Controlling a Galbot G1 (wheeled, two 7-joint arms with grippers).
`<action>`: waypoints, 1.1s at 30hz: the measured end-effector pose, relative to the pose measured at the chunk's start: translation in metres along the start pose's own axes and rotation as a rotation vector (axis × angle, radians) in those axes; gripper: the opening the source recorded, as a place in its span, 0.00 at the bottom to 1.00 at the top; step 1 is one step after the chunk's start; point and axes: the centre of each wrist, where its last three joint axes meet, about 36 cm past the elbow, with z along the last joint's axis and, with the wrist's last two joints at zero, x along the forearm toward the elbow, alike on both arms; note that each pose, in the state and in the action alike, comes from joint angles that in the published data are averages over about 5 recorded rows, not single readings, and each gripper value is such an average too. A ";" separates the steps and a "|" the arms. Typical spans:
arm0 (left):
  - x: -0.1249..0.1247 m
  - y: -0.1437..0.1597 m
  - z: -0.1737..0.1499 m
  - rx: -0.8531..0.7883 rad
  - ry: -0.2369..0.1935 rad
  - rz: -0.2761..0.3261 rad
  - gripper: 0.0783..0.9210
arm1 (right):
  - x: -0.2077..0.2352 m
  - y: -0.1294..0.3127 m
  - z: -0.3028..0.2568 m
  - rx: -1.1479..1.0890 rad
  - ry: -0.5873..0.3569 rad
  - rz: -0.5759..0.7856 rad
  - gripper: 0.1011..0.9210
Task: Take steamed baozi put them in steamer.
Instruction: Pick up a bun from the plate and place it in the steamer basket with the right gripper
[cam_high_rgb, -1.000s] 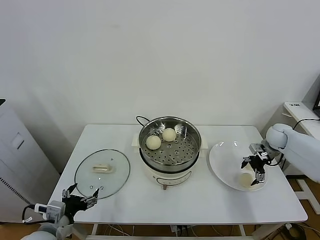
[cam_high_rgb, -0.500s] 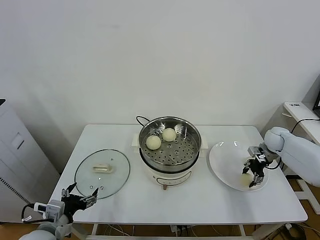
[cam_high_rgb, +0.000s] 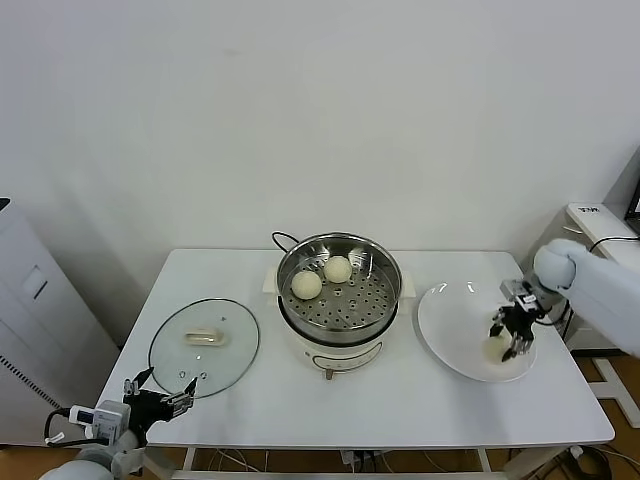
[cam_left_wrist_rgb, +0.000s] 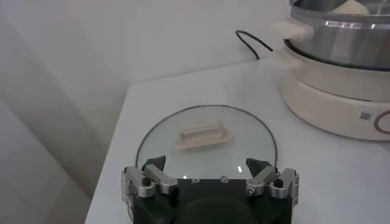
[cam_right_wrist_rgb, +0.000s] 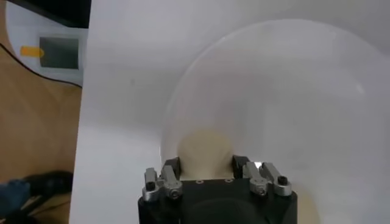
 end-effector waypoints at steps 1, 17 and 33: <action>0.000 0.000 0.000 -0.001 0.001 -0.001 0.88 | 0.009 -0.006 -0.005 0.013 -0.004 0.016 0.52; -0.003 0.000 0.002 0.004 0.010 -0.008 0.88 | 0.110 -0.097 -0.143 0.448 -0.126 0.211 0.52; -0.002 0.000 0.005 0.007 0.011 -0.011 0.88 | 0.094 -0.096 -0.301 1.054 -0.190 0.154 0.52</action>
